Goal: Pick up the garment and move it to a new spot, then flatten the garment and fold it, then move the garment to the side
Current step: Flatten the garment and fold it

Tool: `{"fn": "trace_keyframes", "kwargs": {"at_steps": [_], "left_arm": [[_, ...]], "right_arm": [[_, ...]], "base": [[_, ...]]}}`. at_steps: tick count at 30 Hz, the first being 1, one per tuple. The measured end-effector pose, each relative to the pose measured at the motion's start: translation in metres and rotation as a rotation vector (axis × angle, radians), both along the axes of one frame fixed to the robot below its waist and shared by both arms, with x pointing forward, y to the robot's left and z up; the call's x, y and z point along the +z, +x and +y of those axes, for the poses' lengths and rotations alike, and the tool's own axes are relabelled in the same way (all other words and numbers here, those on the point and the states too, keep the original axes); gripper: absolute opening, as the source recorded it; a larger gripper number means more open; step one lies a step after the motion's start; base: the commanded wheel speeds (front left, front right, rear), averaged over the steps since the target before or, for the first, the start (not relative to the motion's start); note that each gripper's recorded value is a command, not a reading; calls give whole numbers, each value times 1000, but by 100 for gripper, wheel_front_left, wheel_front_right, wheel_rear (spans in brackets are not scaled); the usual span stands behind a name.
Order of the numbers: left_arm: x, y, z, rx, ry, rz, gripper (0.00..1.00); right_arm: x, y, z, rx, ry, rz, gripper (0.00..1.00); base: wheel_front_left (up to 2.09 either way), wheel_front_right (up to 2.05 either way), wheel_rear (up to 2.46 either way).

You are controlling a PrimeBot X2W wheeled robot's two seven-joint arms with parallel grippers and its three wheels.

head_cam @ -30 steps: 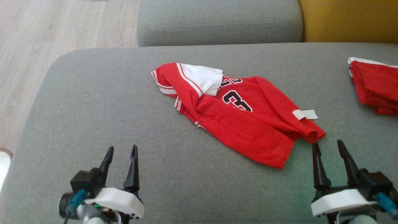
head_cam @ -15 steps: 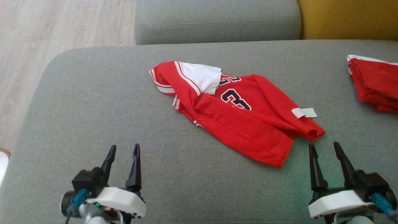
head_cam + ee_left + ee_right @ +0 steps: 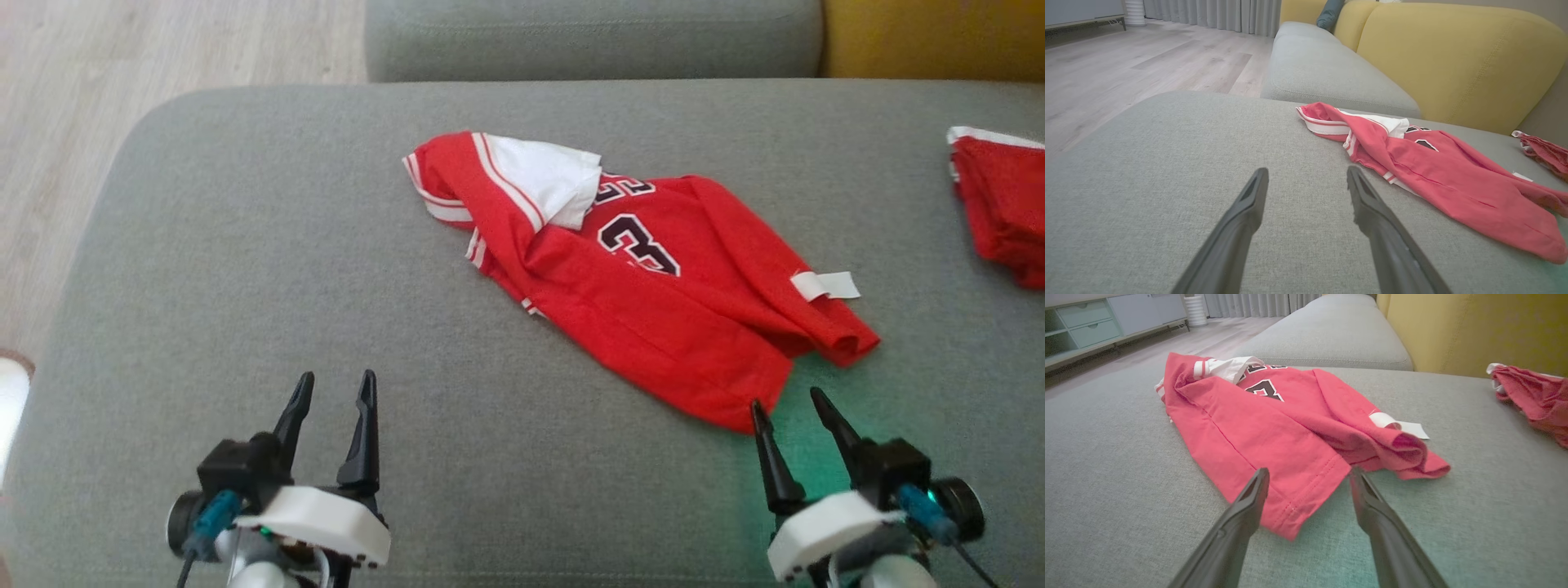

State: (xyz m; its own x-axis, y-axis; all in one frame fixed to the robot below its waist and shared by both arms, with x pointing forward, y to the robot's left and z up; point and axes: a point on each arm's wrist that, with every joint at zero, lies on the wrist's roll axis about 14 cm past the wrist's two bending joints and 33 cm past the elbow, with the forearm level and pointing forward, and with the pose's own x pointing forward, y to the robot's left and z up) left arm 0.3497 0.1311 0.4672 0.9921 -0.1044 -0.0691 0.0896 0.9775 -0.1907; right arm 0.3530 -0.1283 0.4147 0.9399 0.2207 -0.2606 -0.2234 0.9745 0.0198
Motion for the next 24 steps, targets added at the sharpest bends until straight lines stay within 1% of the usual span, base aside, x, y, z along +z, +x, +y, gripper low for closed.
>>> {"fn": "trace_keyframes", "kwargs": {"at_steps": [5,10,11,12,13,14,15,17,18,19,20,24], "left_arm": [[-4,3,7,22,0,11,100],[-8,1,11,44,-1,25,100],[-9,1,12,48,-2,28,100],[-10,1,13,52,-2,31,100],[-10,0,13,50,-4,32,100],[-10,0,14,53,-3,32,100],[-10,1,15,56,1,32,100],[-11,1,18,63,3,32,100],[-11,1,18,65,3,34,100],[-11,1,19,66,4,34,100],[-11,2,18,65,5,34,100],[-11,3,14,50,3,31,100]], "right_arm": [[-19,12,7,25,-12,62,100],[-39,8,12,44,-17,130,100],[-43,6,13,47,-19,145,93],[-46,5,13,49,-20,155,84],[-48,5,14,50,-20,160,72],[-49,6,14,51,-19,163,57],[-49,7,15,51,-18,162,47],[-49,10,15,53,-18,160,31],[-49,11,16,54,-18,157,19],[-49,11,16,54,-16,155,4],[-49,12,16,52,-12,155,0],[-46,13,12,39,-7,134,0]], "base": [[0,0,0],[0,0,0],[0,0,0],[0,0,0],[0,0,0],[0,0,0],[0,0,0],[0,0,0],[0,0,0],[0,0,0],[0,0,0],[0,0,0]]}}
